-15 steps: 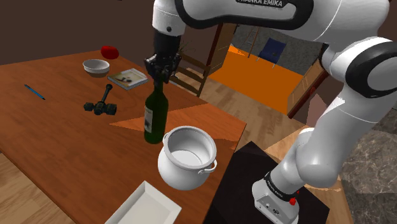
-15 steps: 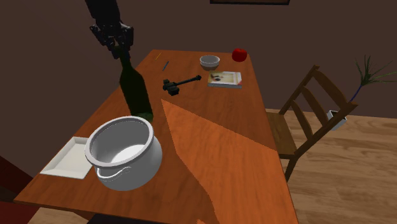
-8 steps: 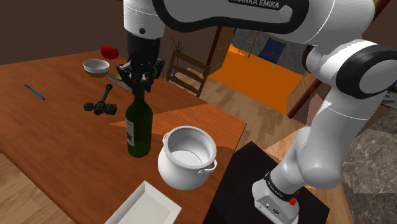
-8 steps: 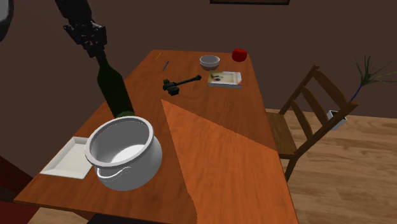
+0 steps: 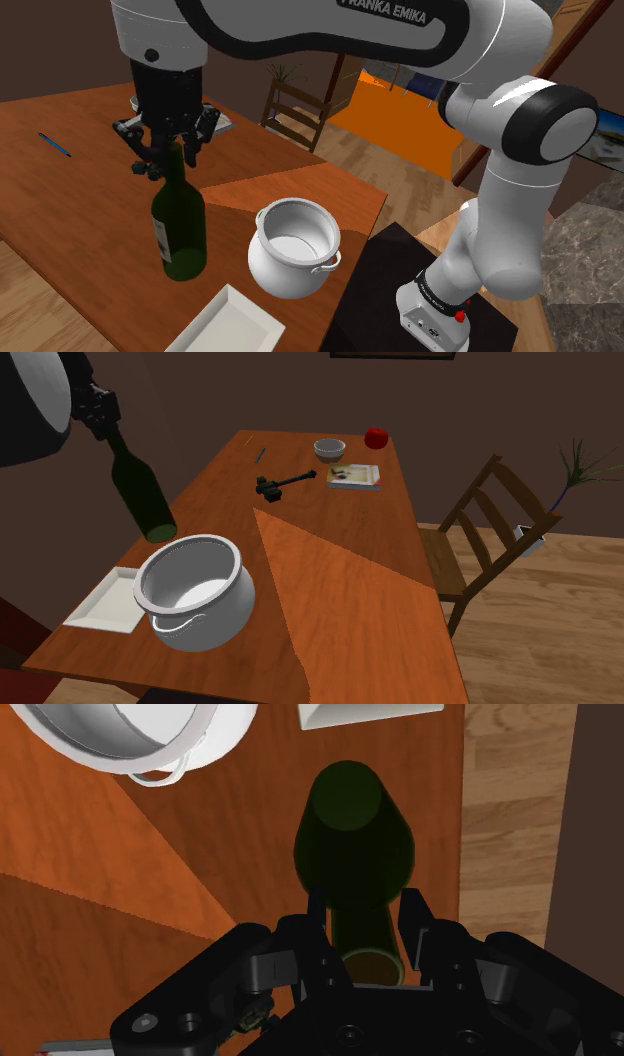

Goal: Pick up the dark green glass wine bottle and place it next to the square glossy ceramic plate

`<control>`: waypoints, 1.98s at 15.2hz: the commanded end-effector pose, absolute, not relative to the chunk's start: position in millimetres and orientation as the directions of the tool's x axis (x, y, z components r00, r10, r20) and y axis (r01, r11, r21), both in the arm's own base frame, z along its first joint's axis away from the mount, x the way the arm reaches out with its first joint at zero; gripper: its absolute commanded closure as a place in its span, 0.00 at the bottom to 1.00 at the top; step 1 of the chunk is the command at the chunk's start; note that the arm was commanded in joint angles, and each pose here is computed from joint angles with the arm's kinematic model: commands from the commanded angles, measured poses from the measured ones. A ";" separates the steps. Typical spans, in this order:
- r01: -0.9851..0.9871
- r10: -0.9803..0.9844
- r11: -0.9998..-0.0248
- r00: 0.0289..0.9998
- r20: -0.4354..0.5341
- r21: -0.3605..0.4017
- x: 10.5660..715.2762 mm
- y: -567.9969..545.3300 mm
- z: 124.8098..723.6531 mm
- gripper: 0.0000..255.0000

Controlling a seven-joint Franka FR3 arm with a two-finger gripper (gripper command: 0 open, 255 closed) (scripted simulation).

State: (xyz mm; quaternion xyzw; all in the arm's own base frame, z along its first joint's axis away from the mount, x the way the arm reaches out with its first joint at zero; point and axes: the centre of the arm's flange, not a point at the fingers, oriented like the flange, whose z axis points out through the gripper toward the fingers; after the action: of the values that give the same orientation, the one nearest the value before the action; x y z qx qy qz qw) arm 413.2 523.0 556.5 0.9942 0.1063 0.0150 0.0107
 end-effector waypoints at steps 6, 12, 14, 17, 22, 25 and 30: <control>0.209 0.210 -0.978 0.977 0.028 0.024 411.4 530.3 524.2 1.00; 0.209 0.210 -0.978 0.977 0.028 0.024 411.4 530.3 492.5 1.00; 0.209 0.210 -0.978 0.977 0.028 0.024 411.4 530.3 477.4 1.00; 0.209 0.210 -0.978 0.977 0.028 0.024 411.4 530.3 477.4 1.00; 0.209 0.210 -0.978 0.977 0.028 0.024 411.4 530.3 477.4 1.00; 0.209 0.210 -0.978 0.977 0.028 0.024 411.4 530.3 477.4 0.00; 0.209 0.210 -0.978 0.977 0.028 0.024 410.5 530.7 503.8 0.00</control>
State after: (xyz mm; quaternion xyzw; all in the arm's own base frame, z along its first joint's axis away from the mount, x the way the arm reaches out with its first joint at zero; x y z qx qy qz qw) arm 410.6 531.0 492.2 0.9943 0.1054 0.0154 0.0104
